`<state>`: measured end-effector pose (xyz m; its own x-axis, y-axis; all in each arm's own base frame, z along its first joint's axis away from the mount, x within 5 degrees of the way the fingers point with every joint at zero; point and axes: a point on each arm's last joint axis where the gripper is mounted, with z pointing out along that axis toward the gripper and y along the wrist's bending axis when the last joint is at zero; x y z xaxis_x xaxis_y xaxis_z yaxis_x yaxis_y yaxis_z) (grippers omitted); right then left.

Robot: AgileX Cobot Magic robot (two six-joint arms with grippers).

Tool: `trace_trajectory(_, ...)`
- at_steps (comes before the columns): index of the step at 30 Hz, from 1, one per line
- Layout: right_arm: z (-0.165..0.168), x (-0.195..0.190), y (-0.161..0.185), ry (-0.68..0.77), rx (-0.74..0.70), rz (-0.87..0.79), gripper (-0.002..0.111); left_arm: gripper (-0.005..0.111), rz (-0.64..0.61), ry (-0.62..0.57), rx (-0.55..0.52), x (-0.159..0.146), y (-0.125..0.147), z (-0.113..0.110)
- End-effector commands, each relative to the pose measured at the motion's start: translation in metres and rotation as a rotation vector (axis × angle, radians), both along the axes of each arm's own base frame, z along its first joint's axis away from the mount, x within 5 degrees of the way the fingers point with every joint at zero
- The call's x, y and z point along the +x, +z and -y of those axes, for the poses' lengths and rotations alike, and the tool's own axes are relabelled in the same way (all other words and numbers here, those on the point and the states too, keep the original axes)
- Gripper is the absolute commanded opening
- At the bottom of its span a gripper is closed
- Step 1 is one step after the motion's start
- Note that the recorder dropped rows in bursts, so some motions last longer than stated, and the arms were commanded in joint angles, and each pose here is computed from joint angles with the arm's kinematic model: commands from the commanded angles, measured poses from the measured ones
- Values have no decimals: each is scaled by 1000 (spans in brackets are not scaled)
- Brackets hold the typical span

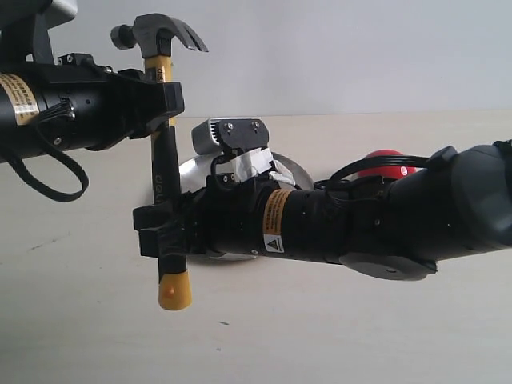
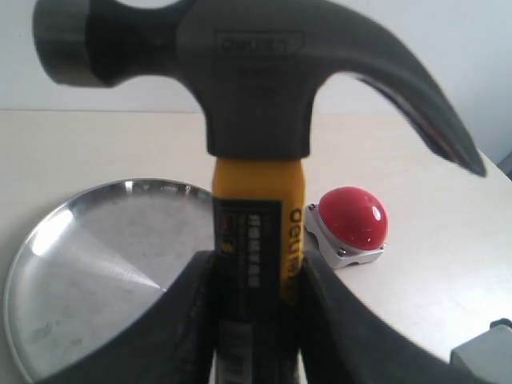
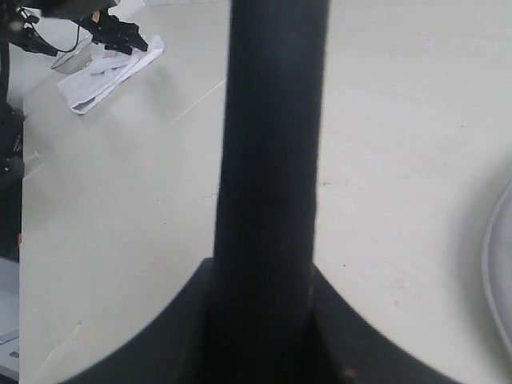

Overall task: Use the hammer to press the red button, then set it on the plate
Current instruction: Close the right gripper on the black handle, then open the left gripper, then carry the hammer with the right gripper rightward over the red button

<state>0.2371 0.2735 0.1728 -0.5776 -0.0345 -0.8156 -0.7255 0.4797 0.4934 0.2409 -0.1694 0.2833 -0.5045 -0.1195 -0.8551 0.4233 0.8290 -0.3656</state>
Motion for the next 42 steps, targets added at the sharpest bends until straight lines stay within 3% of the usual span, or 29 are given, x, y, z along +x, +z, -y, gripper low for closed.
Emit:
trace_trajectory(1,0,3,2,-23,27,-17,0,51,51,-19,-8,-1,8,2)
trace_trajectory(4,0,5,3,-55,46,-38,0,68,32,-18,39,-2,5,-1)
trace_trajectory(11,16,10,21,-214,-57,-39,0,69,-6,18,218,-22,18,-25)
trace_trajectory(13,20,9,31,-226,-78,-11,0,63,-22,38,244,-30,23,-34)
trace_trajectory(15,25,7,40,-233,-105,14,0,49,-8,39,261,-38,24,-40)
trace_trajectory(19,36,1,57,-248,-188,60,0,13,29,34,256,-56,22,-53)
trace_trajectory(20,39,-1,62,-252,-207,72,0,3,38,34,250,-61,22,-56)
trace_trajectory(21,43,-3,67,-257,-223,80,0,1,50,34,244,-66,23,-60)
trace_trajectory(31,75,-25,116,-329,-253,119,0,1,331,-12,30,-131,25,-96)
trace_trajectory(42,122,-52,147,-447,-435,150,0,0,460,65,-71,-174,-16,-130)
